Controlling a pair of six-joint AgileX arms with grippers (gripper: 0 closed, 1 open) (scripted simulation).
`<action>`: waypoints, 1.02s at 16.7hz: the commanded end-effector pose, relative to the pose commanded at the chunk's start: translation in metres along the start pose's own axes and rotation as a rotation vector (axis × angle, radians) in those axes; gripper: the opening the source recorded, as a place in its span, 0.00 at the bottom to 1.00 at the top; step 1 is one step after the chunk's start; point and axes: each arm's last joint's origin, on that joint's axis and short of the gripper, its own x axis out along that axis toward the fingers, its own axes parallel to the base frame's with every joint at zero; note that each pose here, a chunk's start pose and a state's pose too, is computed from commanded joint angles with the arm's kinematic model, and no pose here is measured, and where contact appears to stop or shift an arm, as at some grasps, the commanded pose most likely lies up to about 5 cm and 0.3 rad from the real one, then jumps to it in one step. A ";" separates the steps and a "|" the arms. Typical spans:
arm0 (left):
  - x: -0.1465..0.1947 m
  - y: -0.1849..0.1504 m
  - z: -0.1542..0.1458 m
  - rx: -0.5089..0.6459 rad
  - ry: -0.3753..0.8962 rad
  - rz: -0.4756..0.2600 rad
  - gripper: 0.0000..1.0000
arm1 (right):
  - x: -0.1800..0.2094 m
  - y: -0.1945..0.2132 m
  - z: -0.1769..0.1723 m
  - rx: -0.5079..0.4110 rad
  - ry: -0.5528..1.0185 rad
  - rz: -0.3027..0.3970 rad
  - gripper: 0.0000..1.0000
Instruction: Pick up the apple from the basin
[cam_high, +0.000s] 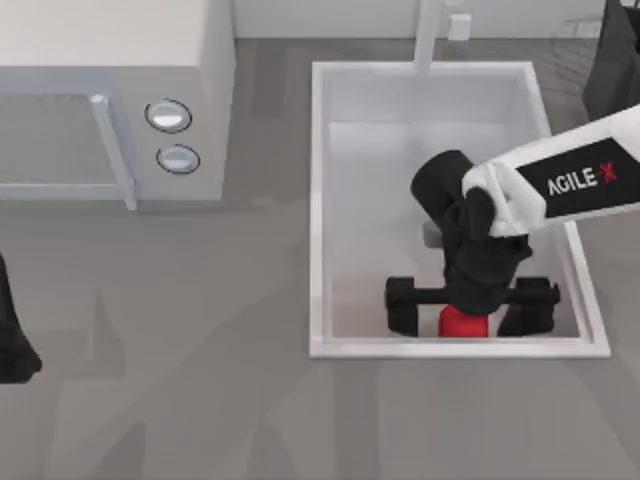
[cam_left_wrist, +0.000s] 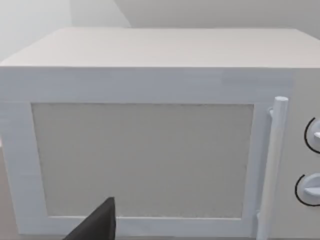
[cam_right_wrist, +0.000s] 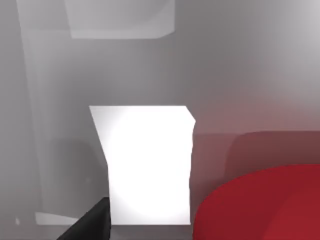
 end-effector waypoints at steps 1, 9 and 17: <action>0.000 0.000 0.000 0.000 0.000 0.000 1.00 | 0.000 0.000 0.000 0.000 0.000 0.000 0.70; 0.000 0.000 0.000 0.000 0.000 0.000 1.00 | 0.000 0.000 0.000 0.000 0.000 0.000 0.10; 0.000 0.000 0.000 0.000 0.000 0.000 1.00 | 0.000 0.000 0.000 0.000 0.000 0.000 0.00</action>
